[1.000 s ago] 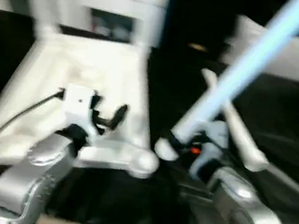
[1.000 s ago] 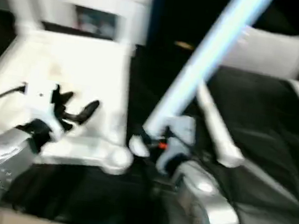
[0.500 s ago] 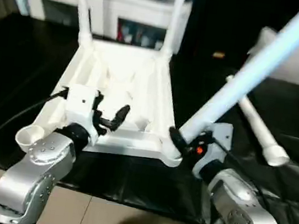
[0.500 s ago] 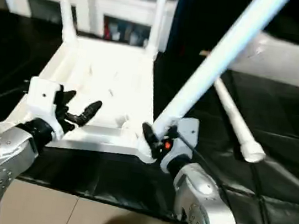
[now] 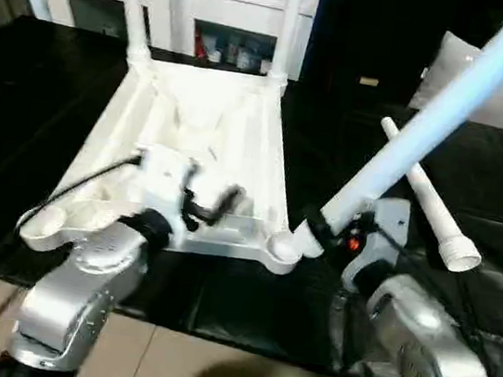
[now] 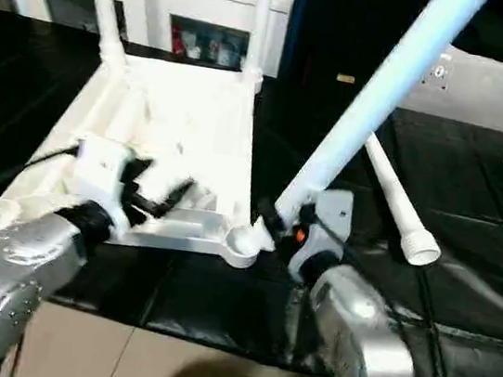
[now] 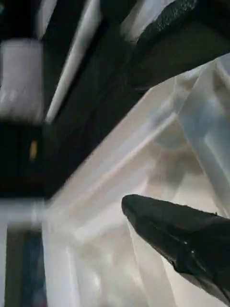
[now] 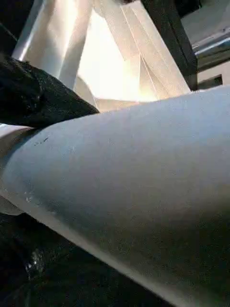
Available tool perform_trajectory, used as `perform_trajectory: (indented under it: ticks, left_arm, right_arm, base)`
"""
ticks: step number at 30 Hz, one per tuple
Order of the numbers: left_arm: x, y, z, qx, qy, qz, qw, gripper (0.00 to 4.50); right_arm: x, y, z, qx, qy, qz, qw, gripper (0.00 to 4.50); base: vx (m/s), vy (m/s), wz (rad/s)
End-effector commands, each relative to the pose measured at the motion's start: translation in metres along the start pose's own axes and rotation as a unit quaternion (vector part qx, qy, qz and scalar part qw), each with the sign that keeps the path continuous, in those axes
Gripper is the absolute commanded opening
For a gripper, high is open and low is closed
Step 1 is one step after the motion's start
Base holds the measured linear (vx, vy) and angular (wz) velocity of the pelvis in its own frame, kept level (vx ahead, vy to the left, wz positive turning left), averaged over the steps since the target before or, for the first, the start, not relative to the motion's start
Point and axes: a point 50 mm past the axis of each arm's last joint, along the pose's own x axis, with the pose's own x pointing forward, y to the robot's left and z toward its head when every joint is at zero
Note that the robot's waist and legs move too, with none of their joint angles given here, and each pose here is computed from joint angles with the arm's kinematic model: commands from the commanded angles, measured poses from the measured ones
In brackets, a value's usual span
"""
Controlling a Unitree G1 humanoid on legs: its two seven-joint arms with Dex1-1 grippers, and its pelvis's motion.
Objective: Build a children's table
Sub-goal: Move to table, then insert table leg to table base
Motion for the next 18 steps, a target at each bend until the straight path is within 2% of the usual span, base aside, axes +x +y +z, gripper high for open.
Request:
perform_trajectory:
  ticks: [1, 4, 5, 6, 8, 9, 10, 11, 14, 15, 18]
  left_arm:
    - [0.004, -0.008, 0.000, 0.024, 0.008, -0.058, 0.998, 4.01]
    - [0.007, -0.010, -0.003, 0.037, 0.029, -0.101, 0.994, 4.01]
    - [0.011, -0.010, -0.004, 0.057, 0.050, -0.160, 0.984, 4.01]
    - [0.011, -0.010, -0.004, 0.057, 0.050, -0.160, 0.984, 4.01]
    - [0.015, -0.008, -0.007, 0.097, 0.083, -0.227, 0.966, 4.01]
    - [0.015, -0.008, -0.007, 0.097, 0.083, -0.227, 0.966, 4.01]
    - [0.015, -0.007, -0.008, 0.108, 0.091, -0.243, 0.960, 3.82]
    - [0.019, -0.004, -0.012, 0.133, 0.105, -0.272, 0.947, 3.71]
    - [0.025, 0.001, -0.015, 0.150, 0.125, -0.310, 0.931, 3.60]
    - [0.027, 0.002, -0.015, 0.152, 0.127, -0.314, 0.928, 3.34]
    - [0.035, 0.010, -0.018, 0.138, 0.155, -0.327, 0.922, 3.18]
  right_arm:
    - [-0.001, -0.006, 0.007, 0.001, -0.009, 0.003, 1.000, 1.91]
    - [-0.004, -0.009, 0.009, 0.003, -0.010, 0.016, 1.000, 1.91]
    - [-0.006, -0.014, 0.012, -0.014, -0.022, 0.011, 1.000, 1.91]
    - [-0.006, -0.014, 0.012, -0.014, -0.022, 0.011, 1.000, 1.91]
    - [-0.009, -0.020, 0.011, -0.008, 0.001, 0.003, 1.000, 1.91]
    - [-0.009, -0.020, 0.011, -0.008, 0.001, 0.003, 1.000, 1.91]
    - [-0.010, -0.020, 0.011, -0.009, 0.007, 0.008, 1.000, 1.91]
    - [-0.011, -0.018, 0.011, -0.010, 0.010, 0.022, 1.000, 1.91]
    - [-0.013, -0.016, 0.011, -0.022, 0.018, 0.044, 0.999, 1.91]
    - [-0.014, -0.016, 0.011, -0.026, 0.018, 0.048, 0.998, 1.91]
    - [-0.015, -0.016, 0.009, -0.049, 0.017, 0.054, 0.997, 1.91]
  base:
    - [0.000, 0.000, 0.00]
    - [0.000, 0.000, 0.00]
    - [0.000, 0.000, 0.00]
    - [0.000, 0.000, 0.00]
    - [0.000, 0.000, 0.00]
    - [0.000, 0.000, 0.00]
    - [0.000, 0.000, 0.00]
    - [0.000, 0.000, 0.00]
    - [0.000, 0.000, 0.00]
    - [0.000, 0.000, 0.00]
    - [0.000, 0.000, 0.00]
